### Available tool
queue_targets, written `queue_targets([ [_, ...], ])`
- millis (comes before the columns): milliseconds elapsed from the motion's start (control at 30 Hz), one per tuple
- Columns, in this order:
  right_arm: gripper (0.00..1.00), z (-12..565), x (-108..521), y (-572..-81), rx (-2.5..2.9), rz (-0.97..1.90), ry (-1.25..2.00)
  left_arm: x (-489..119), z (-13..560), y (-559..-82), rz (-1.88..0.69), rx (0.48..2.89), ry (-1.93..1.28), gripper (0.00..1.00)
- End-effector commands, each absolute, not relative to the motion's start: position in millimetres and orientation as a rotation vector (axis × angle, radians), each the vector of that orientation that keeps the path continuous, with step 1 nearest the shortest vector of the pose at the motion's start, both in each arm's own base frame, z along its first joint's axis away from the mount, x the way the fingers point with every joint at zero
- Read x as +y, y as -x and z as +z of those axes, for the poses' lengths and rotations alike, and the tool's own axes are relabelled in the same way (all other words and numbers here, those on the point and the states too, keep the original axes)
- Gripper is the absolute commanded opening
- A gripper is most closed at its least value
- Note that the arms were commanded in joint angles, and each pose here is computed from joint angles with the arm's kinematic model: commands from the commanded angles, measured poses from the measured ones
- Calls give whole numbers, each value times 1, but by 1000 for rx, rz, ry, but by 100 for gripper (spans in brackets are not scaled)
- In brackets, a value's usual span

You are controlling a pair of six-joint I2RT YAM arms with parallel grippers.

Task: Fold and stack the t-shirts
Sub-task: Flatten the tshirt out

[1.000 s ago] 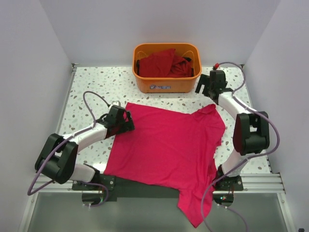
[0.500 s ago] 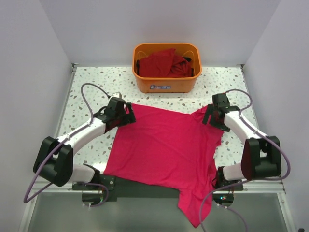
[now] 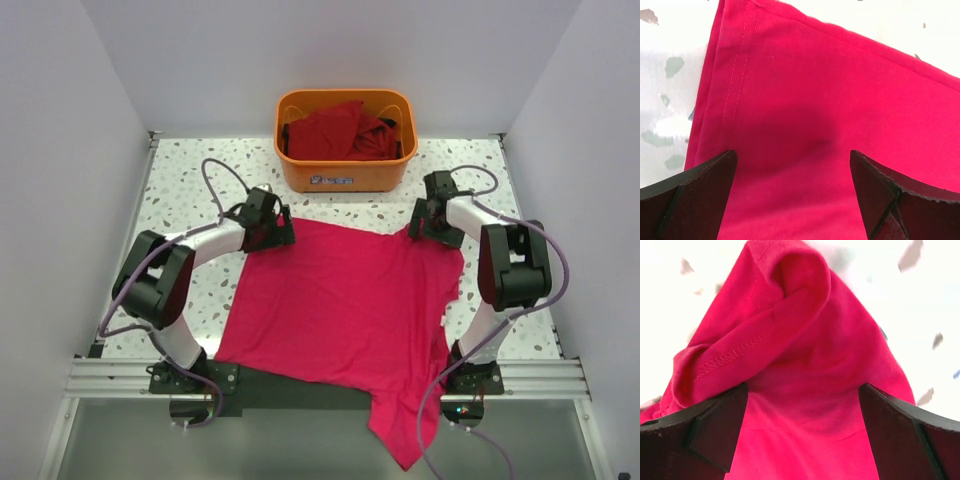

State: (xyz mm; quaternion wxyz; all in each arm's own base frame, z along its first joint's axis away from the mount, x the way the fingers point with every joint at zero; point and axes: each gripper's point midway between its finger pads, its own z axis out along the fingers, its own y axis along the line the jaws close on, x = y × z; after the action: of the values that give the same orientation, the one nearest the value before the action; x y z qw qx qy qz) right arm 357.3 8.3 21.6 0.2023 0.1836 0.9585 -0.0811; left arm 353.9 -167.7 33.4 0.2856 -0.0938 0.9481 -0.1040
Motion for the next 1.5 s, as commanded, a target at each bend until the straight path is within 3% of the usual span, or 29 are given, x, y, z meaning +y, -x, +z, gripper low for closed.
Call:
queue_targets([
  [0, 96, 22, 17, -392, 2643, -178, -451, -159, 27, -379, -250, 2522, 263, 100],
  [567, 98, 24, 33, -501, 2546, -83, -55, -119, 14, -424, -178, 2528, 327, 100],
  [833, 99, 29, 40, -513, 2536, -20, 24, -112, 24, -436, -156, 2502, 347, 100],
  [1167, 99, 114, 26, -455, 2451, -67, -72, -109, 92, -416, -211, 2405, 329, 100],
  [1400, 99, 153, 26, -365, 2438, -24, -332, -85, 119, -330, -178, 2438, 511, 100],
  [1467, 99, 141, 54, -323, 2502, -55, -217, -86, 113, -290, -184, 2451, 530, 100],
])
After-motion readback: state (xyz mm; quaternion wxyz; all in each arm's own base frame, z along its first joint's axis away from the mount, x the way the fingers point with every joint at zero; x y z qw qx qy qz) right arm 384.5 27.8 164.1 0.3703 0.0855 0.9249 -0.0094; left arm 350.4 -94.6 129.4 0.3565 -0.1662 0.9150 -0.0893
